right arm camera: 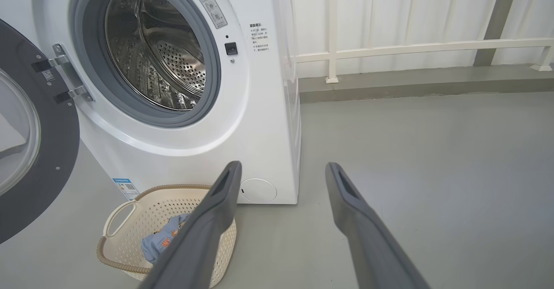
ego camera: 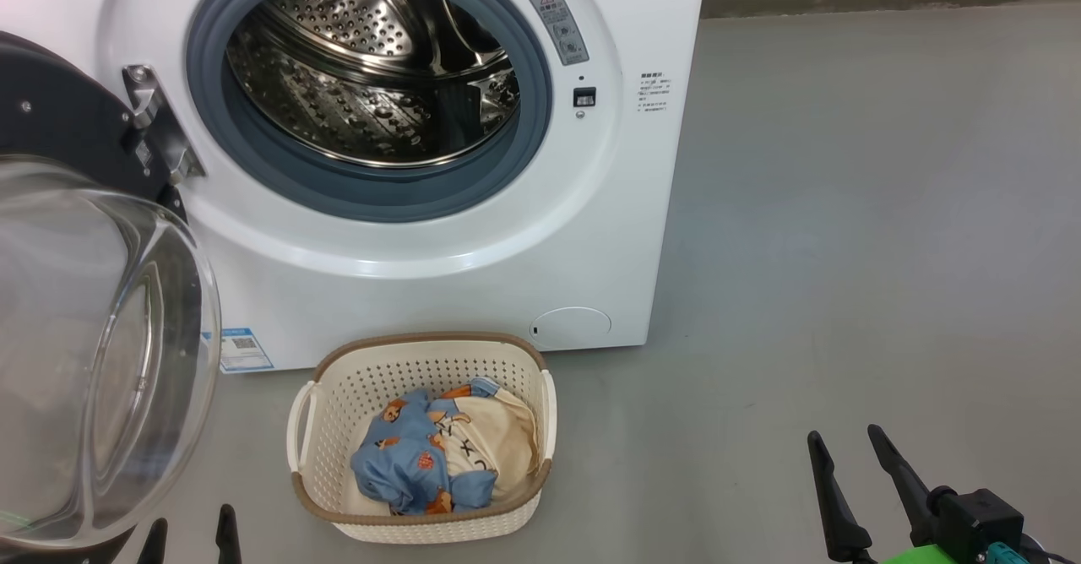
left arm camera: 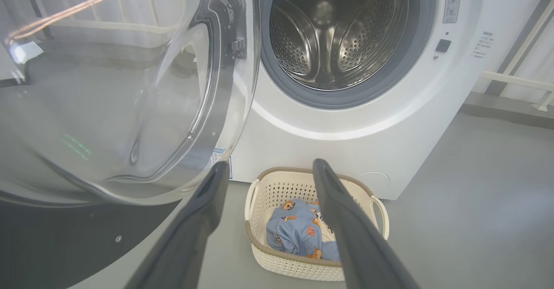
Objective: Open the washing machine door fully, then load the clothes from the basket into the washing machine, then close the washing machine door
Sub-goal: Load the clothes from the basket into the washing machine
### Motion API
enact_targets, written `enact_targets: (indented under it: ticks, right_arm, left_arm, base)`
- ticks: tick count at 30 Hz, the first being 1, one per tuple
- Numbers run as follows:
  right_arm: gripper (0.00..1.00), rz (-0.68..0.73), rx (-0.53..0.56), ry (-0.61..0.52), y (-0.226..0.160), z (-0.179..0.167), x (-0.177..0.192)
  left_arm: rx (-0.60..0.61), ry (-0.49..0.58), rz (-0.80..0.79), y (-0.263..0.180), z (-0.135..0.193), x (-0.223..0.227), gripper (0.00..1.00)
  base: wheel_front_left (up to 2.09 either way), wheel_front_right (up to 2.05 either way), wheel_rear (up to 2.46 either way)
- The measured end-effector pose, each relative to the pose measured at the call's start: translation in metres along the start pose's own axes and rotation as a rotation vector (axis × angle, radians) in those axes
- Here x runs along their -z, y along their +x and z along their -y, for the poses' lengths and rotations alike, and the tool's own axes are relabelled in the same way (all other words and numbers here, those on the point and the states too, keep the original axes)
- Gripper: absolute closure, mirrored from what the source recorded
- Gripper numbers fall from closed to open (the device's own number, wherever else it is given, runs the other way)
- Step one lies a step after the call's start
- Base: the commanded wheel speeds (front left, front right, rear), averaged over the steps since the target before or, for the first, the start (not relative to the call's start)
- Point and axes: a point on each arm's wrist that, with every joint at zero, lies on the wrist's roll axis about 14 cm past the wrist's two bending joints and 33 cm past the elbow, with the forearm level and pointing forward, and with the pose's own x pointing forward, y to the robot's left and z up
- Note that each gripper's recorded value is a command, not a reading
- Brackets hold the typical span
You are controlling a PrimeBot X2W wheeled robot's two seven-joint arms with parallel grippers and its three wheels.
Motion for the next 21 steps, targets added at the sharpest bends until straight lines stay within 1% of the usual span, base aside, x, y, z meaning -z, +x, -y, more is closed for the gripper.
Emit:
enact_targets:
  ticks: [6, 11, 16, 21]
  right_arm:
    - [0.0, -0.005, 0.0, 0.0, 0.0005, 0.0001, 0.0016]
    - [0.0, -0.009, 0.001, 0.001, 0.0006, 0.0004, 0.0028]
    - [0.0, -0.012, 0.003, 0.001, 0.0007, 0.0008, 0.004]
    - [0.0, -0.015, 0.003, 0.001, 0.0009, 0.0008, 0.0048]
  left_arm:
    - [-0.001, 0.002, -0.008, 0.0002, -0.0005, 0.0021, 0.0]
    - [0.002, 0.009, -0.016, 0.0003, -0.0016, 0.0041, 0.0]
    - [0.005, 0.014, -0.024, 0.0005, -0.0018, 0.0059, 0.0]
    - [0.004, 0.014, -0.026, 0.0006, -0.0021, 0.0066, 0.0]
  base:
    - [0.0, 0.0, 0.0]
    - [0.33, -0.33, 0.0]
    - [0.98, -0.98, 0.0]
    - [1.67, -1.67, 0.0]
